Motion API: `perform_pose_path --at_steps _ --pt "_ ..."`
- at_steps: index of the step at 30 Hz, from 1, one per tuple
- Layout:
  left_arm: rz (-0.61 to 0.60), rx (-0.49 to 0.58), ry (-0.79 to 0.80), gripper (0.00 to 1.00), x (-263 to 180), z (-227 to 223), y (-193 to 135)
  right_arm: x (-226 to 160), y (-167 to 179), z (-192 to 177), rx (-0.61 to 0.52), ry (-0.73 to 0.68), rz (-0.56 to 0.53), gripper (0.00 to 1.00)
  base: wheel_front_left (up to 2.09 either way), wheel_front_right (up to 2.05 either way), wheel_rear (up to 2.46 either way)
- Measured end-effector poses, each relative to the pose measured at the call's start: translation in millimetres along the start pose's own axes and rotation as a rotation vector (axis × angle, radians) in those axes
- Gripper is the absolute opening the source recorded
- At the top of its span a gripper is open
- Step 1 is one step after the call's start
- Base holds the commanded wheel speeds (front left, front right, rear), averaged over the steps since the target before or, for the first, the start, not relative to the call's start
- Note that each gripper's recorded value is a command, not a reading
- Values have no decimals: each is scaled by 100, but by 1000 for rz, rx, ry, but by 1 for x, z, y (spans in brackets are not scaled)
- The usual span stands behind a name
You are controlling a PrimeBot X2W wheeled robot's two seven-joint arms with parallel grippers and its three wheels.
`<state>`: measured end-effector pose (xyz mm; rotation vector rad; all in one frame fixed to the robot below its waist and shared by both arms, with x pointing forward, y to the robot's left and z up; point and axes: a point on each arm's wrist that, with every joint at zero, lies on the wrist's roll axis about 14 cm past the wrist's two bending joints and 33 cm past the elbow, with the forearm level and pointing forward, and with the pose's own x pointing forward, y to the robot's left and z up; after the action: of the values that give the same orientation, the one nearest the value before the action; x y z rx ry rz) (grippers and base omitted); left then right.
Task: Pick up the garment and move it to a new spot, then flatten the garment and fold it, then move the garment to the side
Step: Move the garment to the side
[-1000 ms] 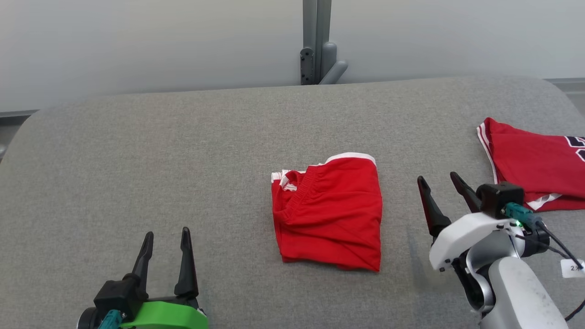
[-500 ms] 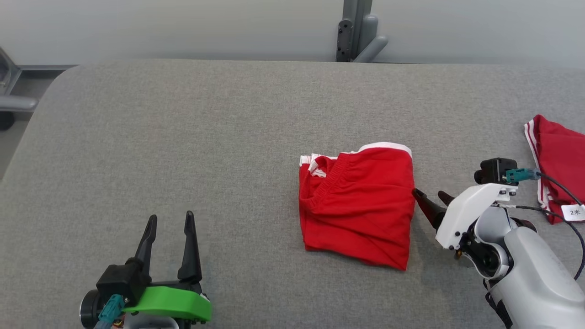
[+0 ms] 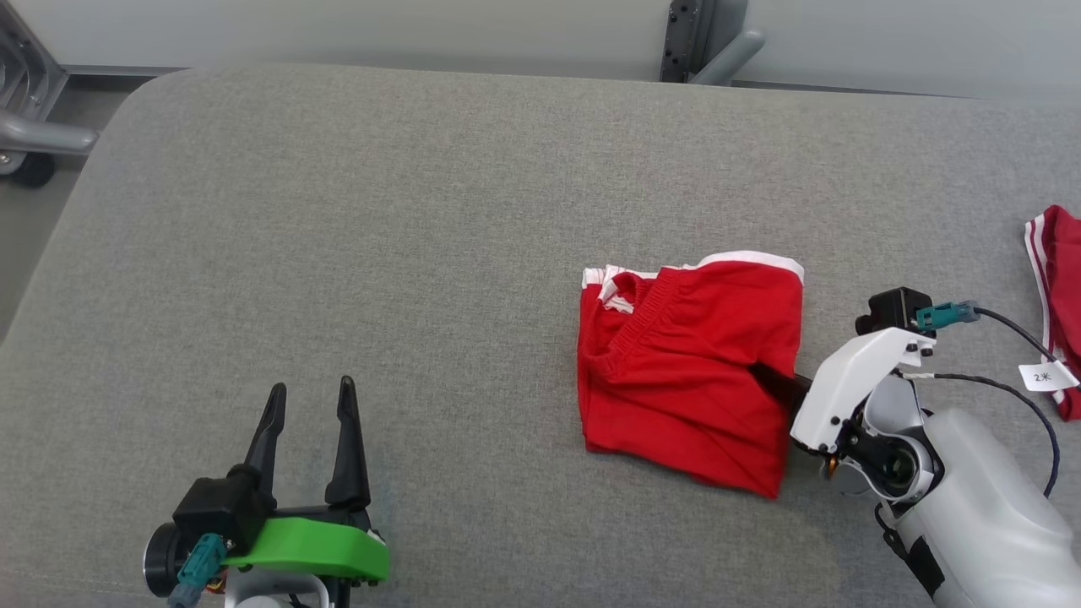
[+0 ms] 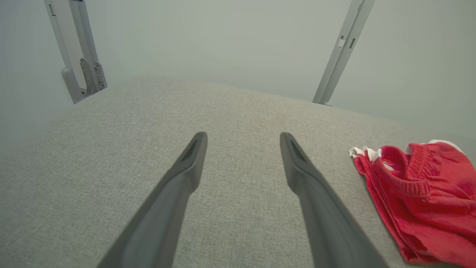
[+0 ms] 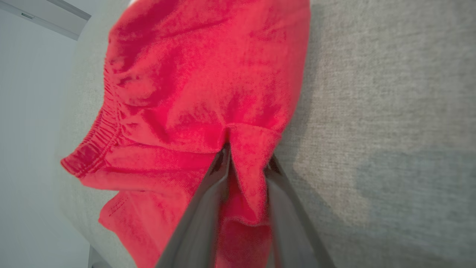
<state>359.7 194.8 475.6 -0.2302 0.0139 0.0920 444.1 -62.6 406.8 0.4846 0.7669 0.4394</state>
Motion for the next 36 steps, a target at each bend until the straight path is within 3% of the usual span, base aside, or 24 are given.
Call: perform_pose_path --at_steps 1,13,22,36 --pt "-2 0 0 100 1 0 -1 0 0 0 1 1 2 0 0 0 0" --pt "-85 -2 8 100 18 -5 -27 -19 -18 23 -78 -65 -27 0 0 0 0" --pt "-229 -7 19 100 41 -13 -75 -59 -67 45 -114 -131 -160 0 0 0 0" --pt "-473 -22 79 100 62 -43 -158 -126 -124 59 -73 -248 -338 0 0 0 0"
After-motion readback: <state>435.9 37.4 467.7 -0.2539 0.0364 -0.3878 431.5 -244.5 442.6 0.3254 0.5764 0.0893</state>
